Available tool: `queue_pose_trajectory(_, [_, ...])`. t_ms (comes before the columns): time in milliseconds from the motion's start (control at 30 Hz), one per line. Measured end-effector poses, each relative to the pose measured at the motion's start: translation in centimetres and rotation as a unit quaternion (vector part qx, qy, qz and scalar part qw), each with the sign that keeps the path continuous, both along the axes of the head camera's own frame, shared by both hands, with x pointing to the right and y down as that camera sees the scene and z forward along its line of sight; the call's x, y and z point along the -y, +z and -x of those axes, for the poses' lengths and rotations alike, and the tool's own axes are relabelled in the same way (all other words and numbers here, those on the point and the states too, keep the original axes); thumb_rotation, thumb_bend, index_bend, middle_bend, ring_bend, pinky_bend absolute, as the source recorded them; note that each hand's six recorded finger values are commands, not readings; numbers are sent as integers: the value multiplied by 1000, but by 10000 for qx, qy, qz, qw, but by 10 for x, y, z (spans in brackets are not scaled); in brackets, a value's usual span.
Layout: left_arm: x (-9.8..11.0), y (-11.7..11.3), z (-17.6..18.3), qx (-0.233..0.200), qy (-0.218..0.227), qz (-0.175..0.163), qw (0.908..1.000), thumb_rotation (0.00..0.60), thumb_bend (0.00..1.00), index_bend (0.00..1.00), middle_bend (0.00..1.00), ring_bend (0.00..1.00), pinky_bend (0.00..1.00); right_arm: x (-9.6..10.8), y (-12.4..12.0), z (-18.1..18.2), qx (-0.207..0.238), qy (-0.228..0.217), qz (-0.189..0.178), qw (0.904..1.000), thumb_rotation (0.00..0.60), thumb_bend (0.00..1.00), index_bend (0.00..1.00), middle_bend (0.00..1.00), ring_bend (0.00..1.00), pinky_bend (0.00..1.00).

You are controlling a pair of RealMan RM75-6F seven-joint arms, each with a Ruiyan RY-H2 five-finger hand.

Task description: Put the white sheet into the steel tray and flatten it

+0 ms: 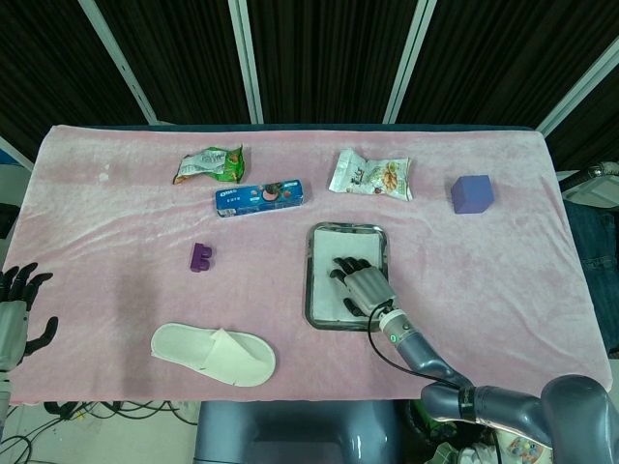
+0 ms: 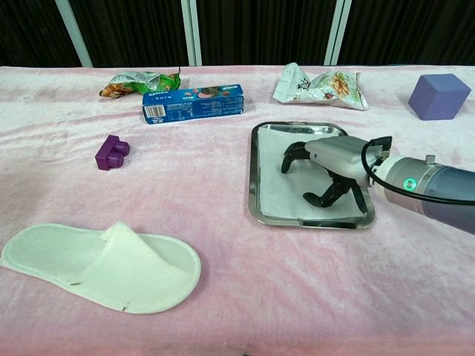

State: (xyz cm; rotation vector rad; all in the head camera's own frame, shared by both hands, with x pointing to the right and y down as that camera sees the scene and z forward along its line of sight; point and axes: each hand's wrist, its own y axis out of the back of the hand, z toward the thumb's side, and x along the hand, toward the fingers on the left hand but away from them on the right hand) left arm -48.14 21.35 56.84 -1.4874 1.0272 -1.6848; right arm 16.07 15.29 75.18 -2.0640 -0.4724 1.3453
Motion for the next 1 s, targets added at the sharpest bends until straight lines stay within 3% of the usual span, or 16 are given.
queue_pose_trajectory(600, [1, 0, 1, 26, 14, -13, 10000, 600, 378, 190, 63, 0, 0, 4, -12, 0, 149, 104, -187, 9997, 600, 324, 287, 99, 116, 178])
queue_pose_trajectory(1000, [2, -2, 1, 21, 32, -71, 10000, 600, 378, 189, 63, 0, 0, 13, -52, -39, 77, 131, -620, 9980, 600, 306, 259, 94, 116, 178])
